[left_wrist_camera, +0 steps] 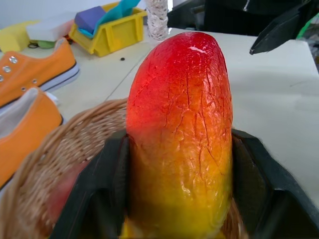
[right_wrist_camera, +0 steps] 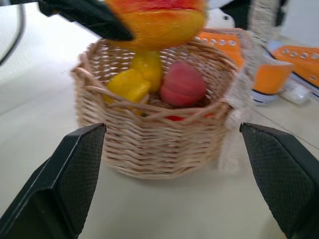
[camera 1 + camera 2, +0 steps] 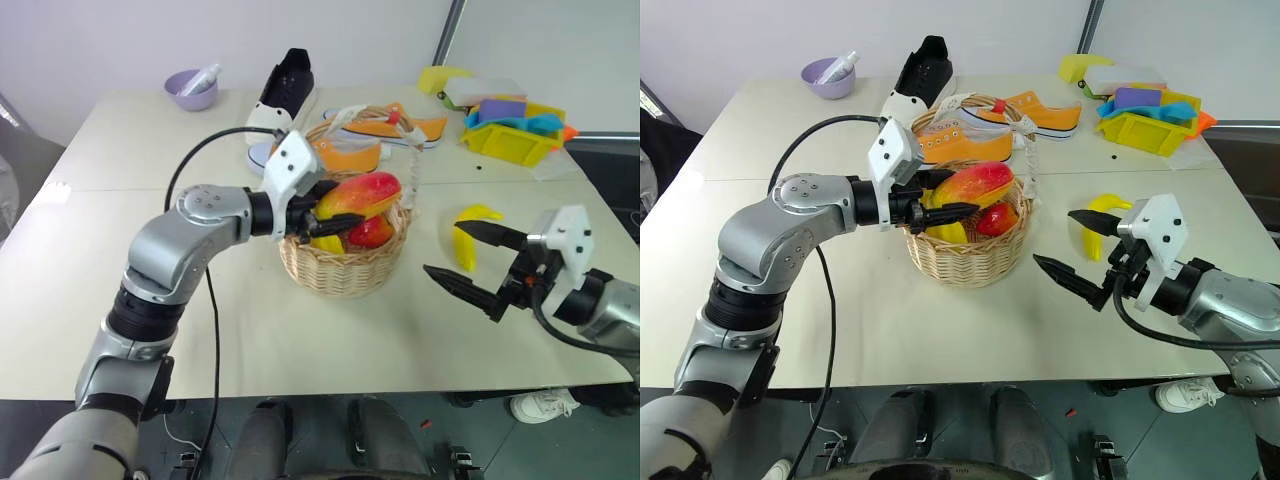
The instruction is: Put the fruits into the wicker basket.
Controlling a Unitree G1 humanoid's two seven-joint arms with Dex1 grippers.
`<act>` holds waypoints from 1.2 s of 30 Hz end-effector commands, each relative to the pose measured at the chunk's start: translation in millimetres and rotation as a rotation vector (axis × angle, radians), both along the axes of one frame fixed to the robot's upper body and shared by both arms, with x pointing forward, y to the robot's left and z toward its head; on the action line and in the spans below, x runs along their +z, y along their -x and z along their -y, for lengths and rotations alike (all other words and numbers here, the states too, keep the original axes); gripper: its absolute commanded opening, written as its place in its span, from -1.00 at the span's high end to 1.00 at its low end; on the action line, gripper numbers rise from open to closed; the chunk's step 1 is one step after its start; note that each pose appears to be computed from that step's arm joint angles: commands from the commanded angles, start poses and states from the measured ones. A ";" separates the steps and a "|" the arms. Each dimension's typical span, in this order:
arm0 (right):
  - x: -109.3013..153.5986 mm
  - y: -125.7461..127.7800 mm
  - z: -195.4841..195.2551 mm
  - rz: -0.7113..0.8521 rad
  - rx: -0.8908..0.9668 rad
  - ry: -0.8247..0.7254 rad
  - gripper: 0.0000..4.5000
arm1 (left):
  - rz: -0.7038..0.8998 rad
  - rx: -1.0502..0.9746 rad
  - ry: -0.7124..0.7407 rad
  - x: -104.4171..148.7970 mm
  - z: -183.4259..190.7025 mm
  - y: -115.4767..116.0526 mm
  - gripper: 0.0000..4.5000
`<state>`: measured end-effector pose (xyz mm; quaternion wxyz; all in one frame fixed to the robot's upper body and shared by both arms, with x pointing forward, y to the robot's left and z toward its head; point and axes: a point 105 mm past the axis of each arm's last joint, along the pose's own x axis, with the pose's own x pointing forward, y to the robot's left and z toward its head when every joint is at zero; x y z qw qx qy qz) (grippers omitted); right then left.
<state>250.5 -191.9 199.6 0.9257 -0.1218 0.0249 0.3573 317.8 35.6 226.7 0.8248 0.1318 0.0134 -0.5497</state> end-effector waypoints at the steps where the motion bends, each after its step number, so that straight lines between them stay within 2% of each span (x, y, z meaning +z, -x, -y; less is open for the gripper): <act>1: -11.6 -21.6 29.9 0.007 -0.206 0.036 -1.00 | 0.071 -0.099 0.031 18.5 0.6 15.8 -0.99; 3: -28.0 -35.7 48.3 -0.023 -0.333 0.070 -1.00 | 0.088 -0.162 0.043 18.4 -4.5 26.4 -0.99; 5: -40.4 -47.8 61.8 -0.065 -0.445 0.041 -1.00 | 0.118 -0.184 0.067 19.7 -10.1 31.5 -0.99; 8: -60.7 -68.9 75.0 -0.144 -0.607 -0.020 -1.00 | 0.047 -0.225 0.079 8.2 -27.9 43.3 -0.99; 11: -67.2 -83.0 71.8 -0.165 -0.653 -0.050 -1.00 | 0.036 -0.265 -0.007 -6.5 -40.1 55.5 -0.99; 16: -71.6 -100.4 62.7 -0.197 -0.675 -0.077 -1.00 | 0.053 -0.226 -0.022 -8.0 -42.8 54.2 -0.99; 21: -78.7 -106.0 58.3 -0.231 -0.688 -0.057 -1.00 | 0.055 -0.195 -0.035 -11.6 -43.8 52.3 -0.99; 22: -79.8 -106.0 59.6 -0.237 -0.700 -0.055 -0.76 | 0.055 -0.194 -0.032 -11.3 -43.9 52.7 -1.00; 24: -80.8 -105.7 62.0 -0.244 -0.721 -0.059 -0.44 | 0.051 -0.192 -0.024 -10.5 -44.0 53.4 -1.00; 27: -74.0 -102.2 66.0 -0.200 -0.728 -0.002 0.23 | 0.061 -0.186 0.024 -5.6 -46.1 53.6 -1.00; 30: -58.4 -92.9 70.1 -0.120 -0.694 0.075 0.23 | 0.065 -0.152 0.078 -1.4 -52.5 50.5 -1.00; 34: -30.0 -52.5 76.9 -0.037 -0.514 0.202 0.23 | 0.087 -0.064 0.060 -14.6 -72.5 41.5 -1.00; 36: -26.1 -23.1 60.3 -0.037 -0.309 0.245 0.23 | 0.078 -0.048 0.045 -23.3 -80.0 39.8 -1.00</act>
